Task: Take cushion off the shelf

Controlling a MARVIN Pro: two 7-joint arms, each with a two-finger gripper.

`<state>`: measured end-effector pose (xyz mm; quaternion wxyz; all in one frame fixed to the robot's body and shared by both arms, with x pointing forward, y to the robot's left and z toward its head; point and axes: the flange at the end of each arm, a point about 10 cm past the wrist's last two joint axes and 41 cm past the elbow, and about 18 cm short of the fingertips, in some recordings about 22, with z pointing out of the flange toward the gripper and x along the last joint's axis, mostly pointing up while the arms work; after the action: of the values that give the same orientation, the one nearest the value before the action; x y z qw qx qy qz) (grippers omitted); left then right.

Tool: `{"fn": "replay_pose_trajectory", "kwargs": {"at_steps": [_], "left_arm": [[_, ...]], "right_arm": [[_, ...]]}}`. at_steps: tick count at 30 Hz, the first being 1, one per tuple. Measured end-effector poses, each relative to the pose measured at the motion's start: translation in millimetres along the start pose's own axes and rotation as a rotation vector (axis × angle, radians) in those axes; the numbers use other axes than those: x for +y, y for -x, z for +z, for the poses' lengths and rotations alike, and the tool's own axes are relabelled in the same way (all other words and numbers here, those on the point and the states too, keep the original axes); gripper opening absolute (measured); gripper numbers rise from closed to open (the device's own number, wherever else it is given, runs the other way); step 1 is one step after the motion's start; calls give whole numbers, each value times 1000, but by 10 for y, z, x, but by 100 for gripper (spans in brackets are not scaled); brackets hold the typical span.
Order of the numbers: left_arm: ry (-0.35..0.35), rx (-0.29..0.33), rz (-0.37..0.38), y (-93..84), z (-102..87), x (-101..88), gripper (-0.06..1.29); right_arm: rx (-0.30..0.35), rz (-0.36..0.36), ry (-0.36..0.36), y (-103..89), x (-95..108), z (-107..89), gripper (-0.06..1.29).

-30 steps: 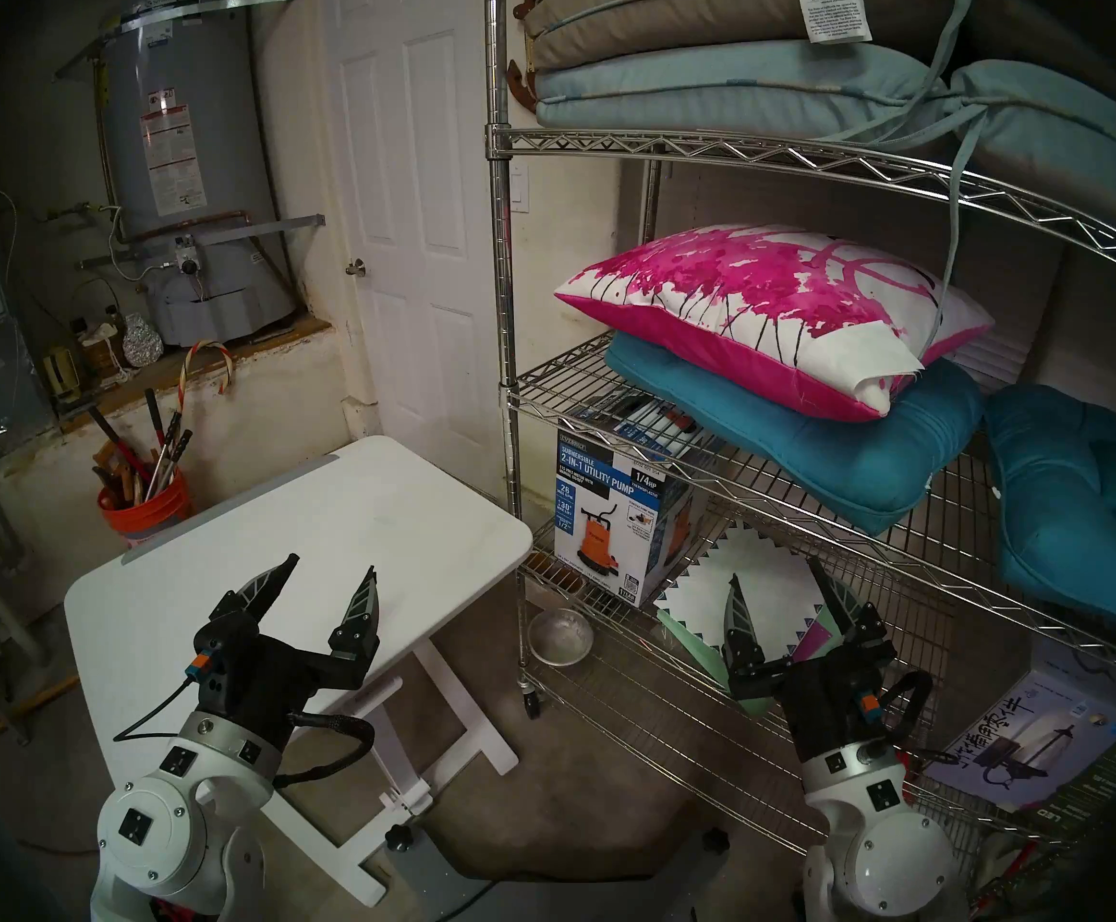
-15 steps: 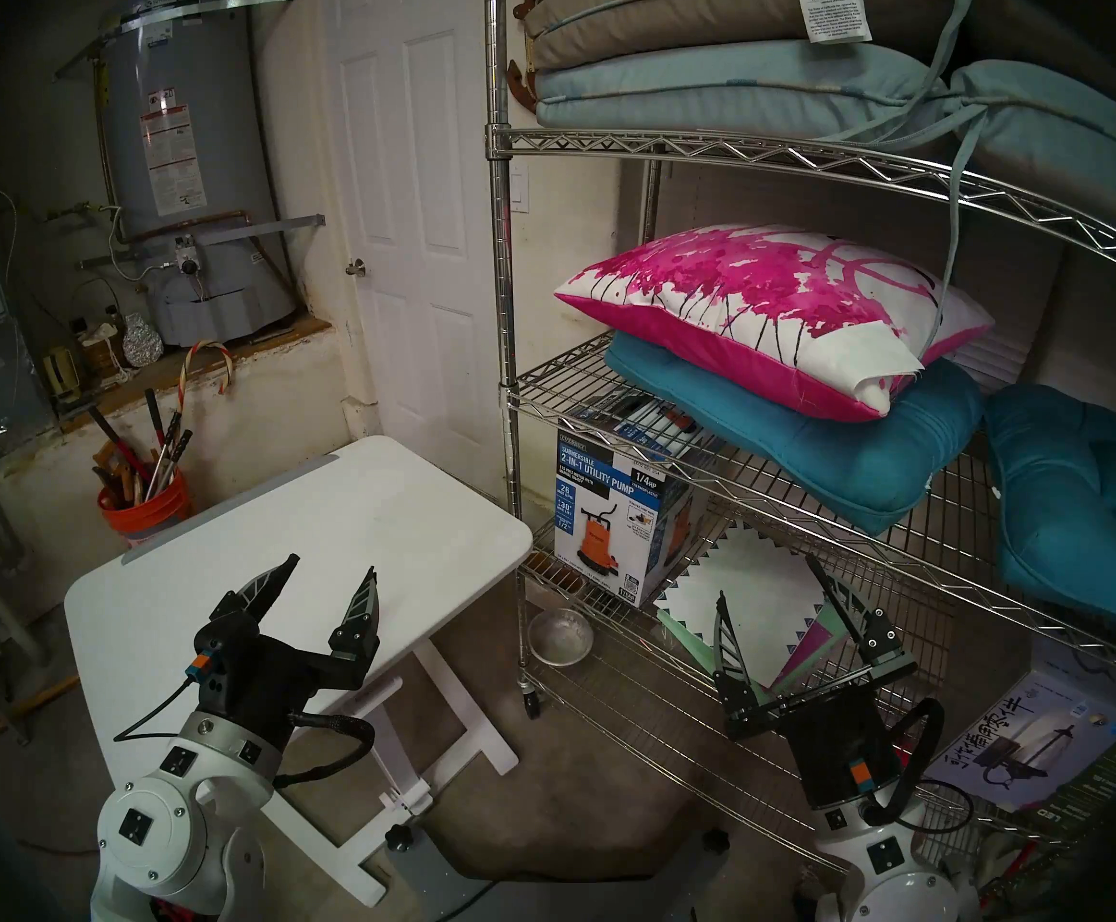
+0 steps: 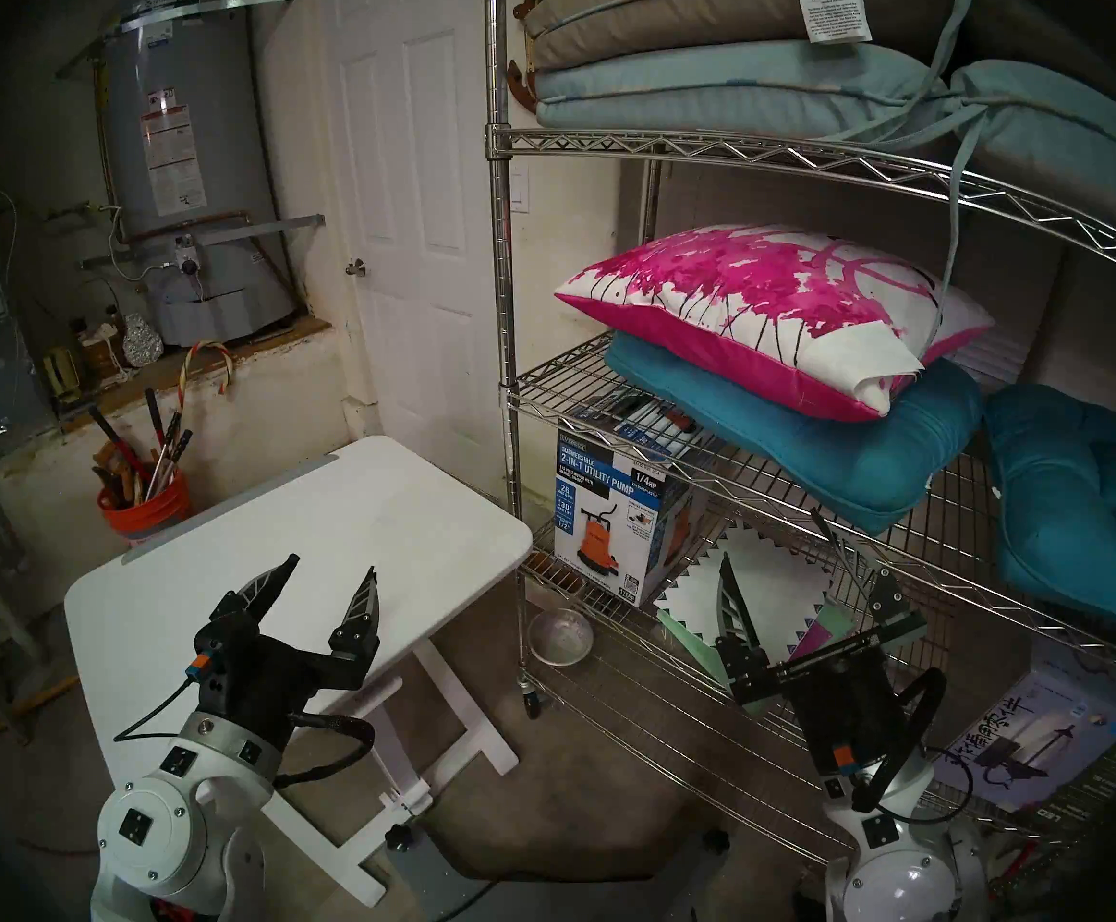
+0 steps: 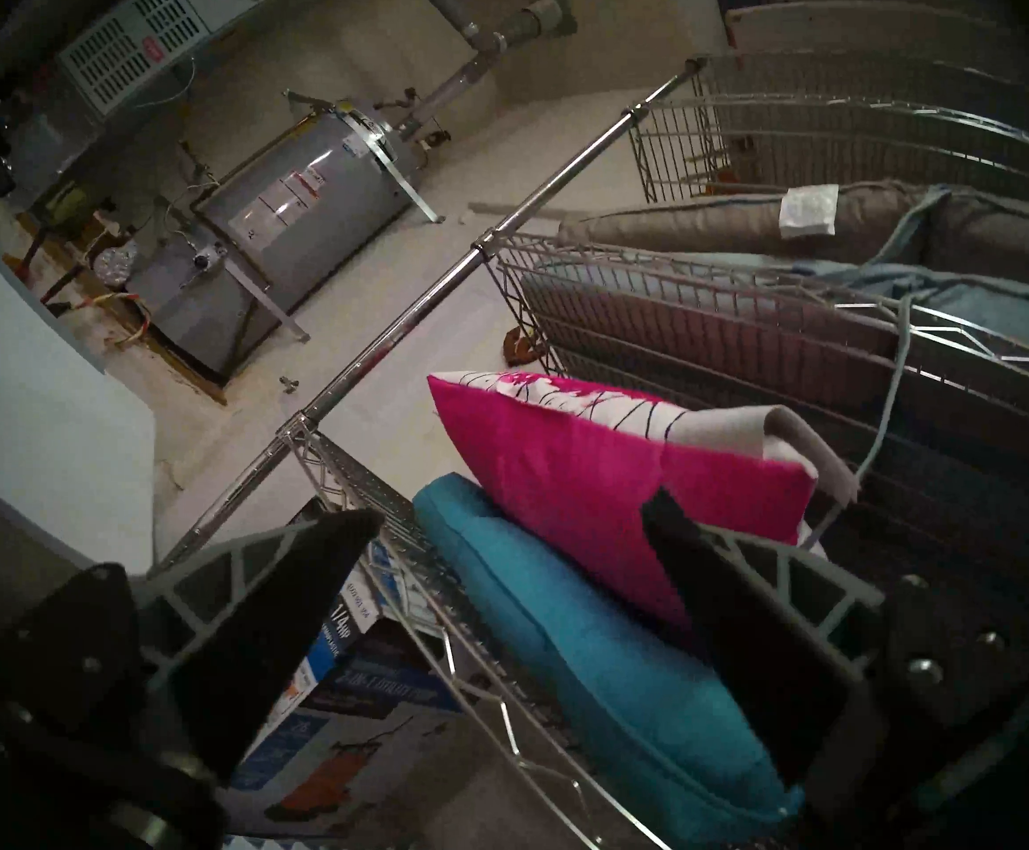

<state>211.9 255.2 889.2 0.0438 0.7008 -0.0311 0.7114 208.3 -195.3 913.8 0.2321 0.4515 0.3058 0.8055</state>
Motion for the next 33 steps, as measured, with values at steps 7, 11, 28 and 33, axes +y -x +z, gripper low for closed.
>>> {"fn": "replay_pose_trajectory", "kwargs": {"at_steps": [7,11,28,33], "left_arm": [[0,0,0,0,0,0,127],[0,0,0,1,0,0,127],[1,-1,0,3,1,0,127],[1,-1,0,4,1,-1,127]], "right_arm": [[36,-85,20,20,105,174,122],[43,-138,21,62,163,253,122],[67,-346,23,318,461,588,122],[89,-404,31,358,583,712,122]]}}
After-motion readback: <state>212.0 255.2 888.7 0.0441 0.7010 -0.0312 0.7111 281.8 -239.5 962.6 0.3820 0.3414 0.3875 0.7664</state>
